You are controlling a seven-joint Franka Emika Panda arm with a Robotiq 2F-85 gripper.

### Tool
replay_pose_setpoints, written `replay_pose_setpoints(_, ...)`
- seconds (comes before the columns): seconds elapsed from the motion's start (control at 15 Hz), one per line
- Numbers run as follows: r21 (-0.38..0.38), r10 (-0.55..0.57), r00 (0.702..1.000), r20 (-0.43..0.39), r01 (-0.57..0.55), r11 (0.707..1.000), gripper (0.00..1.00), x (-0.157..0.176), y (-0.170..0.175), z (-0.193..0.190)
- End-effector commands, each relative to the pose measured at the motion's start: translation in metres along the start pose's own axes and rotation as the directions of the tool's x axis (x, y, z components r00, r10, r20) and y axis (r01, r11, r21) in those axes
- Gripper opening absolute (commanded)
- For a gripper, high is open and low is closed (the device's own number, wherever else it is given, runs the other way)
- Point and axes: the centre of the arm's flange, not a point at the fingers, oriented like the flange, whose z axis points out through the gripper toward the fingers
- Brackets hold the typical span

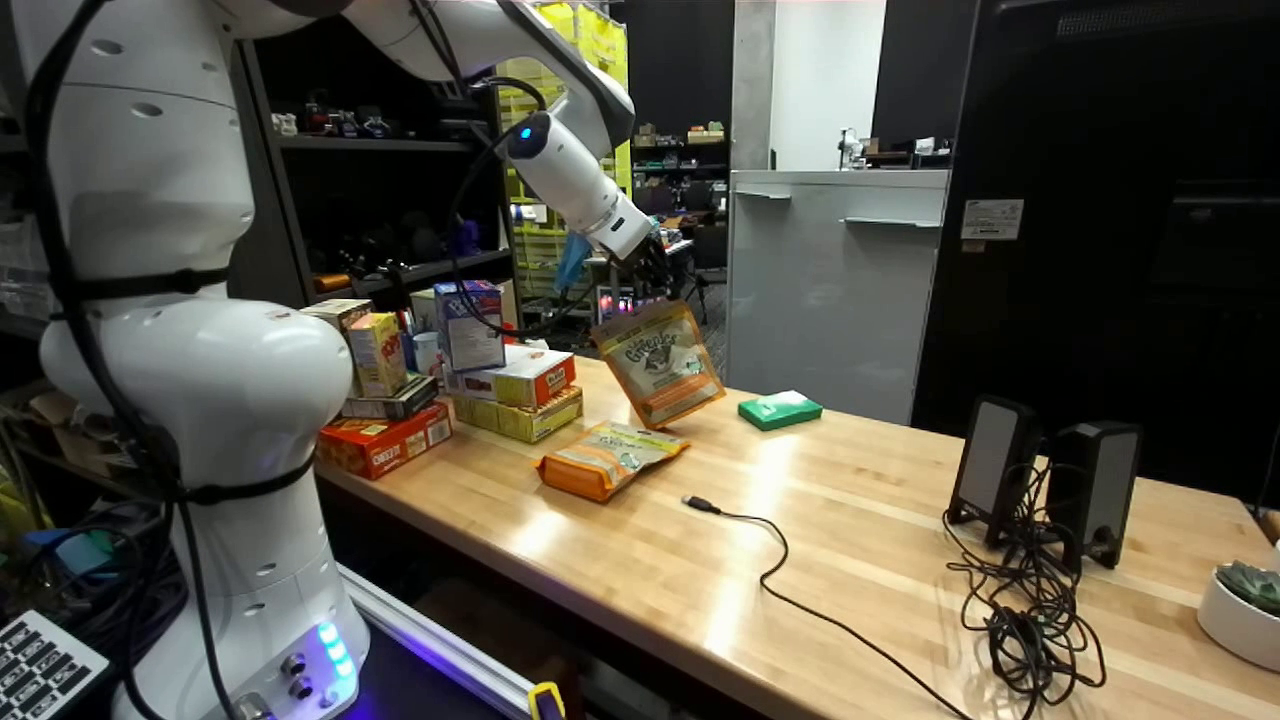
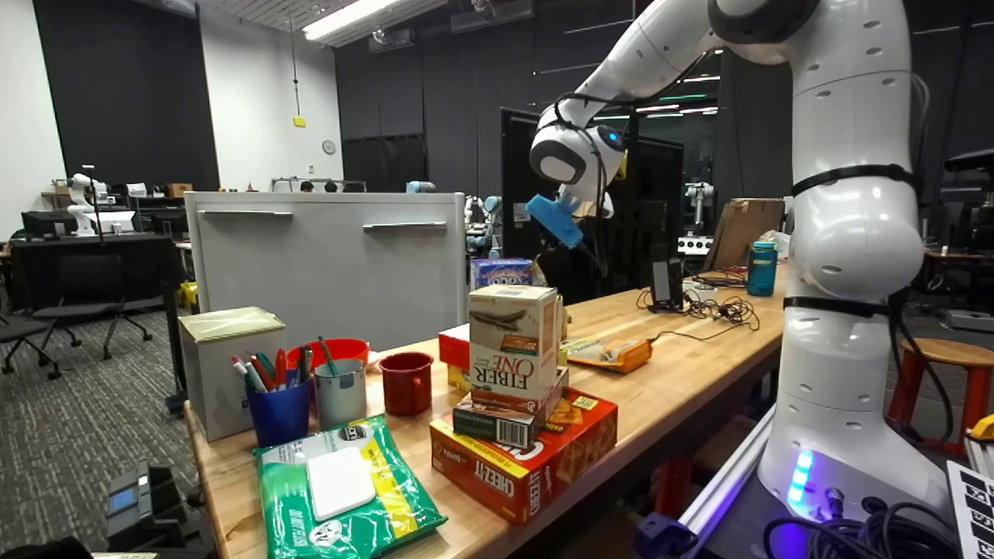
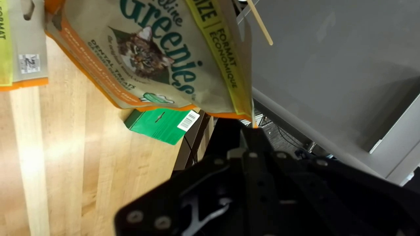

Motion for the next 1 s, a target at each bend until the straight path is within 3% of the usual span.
replay_pose_setpoints(0.0, 0.000, 0.000, 1.000, 0.000, 0.000, 1.000, 0.01, 0.0002, 0.0001, 0.0000)
replay_pose_setpoints(0.93, -0.007, -0.003, 1.000, -0.001, 0.003, 1.000, 0.00, 0.0030, -0.0025, 0.0011)
